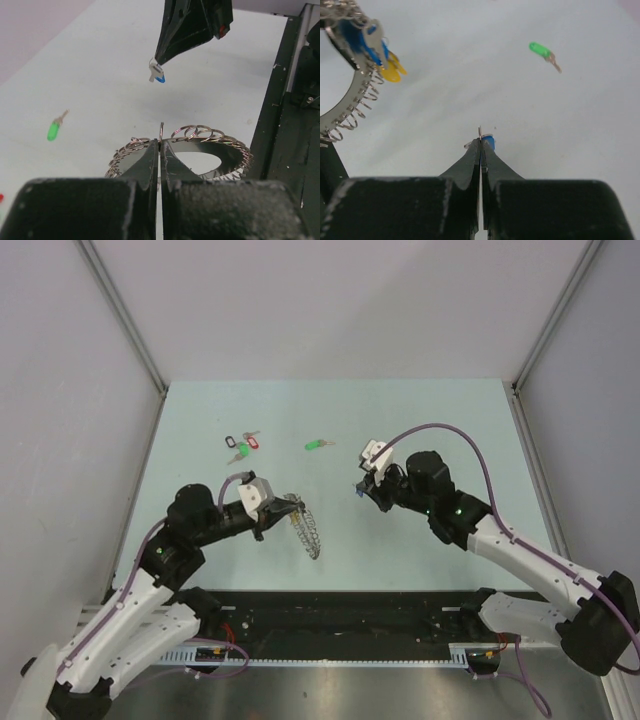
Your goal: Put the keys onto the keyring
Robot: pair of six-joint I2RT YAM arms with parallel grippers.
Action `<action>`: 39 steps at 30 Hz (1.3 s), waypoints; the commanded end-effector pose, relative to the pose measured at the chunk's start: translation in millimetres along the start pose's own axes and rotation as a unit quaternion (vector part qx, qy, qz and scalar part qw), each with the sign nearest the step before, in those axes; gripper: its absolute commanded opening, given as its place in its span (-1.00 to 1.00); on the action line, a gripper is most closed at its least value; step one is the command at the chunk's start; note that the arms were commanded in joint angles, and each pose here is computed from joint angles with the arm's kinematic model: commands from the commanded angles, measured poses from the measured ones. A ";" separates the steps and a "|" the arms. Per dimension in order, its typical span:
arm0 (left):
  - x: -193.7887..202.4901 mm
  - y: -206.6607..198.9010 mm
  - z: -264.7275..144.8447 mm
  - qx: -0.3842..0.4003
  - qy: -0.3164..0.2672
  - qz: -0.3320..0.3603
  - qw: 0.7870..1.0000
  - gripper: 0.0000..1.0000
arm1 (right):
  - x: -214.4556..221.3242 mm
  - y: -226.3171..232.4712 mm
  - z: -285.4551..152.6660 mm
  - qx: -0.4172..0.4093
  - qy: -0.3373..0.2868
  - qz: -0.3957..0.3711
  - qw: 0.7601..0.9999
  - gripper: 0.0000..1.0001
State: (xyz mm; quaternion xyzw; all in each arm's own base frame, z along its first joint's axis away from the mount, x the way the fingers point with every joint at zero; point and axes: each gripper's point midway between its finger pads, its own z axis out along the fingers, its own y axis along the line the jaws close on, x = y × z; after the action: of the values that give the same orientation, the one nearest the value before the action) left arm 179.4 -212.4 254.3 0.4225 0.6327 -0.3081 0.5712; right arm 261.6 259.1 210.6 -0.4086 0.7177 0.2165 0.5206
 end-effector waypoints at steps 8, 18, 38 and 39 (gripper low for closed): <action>-54.4 -12.7 30.0 0.132 -0.047 0.127 0.982 -0.99 | -60.8 41.3 -20.9 -0.121 -0.108 -0.202 0.966 -1.00; -25.5 -23.5 36.0 0.182 -0.023 0.146 0.972 -0.99 | -57.1 70.1 -24.6 -0.181 -0.107 -0.227 0.951 -1.00; 1.5 -32.8 34.6 0.199 0.008 0.145 0.969 -0.99 | -65.8 95.5 -26.7 -0.194 -0.121 -0.232 0.945 -1.00; 2.1 -33.3 35.0 0.201 0.009 0.145 0.969 -0.99 | -66.4 97.6 -27.0 -0.196 -0.123 -0.233 0.944 -1.00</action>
State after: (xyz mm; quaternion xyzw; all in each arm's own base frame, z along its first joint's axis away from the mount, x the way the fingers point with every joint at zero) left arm 173.0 -250.5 227.7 0.5947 0.5415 -0.3318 0.4929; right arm 178.2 311.0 233.5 -0.6360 0.5121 0.2702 0.5102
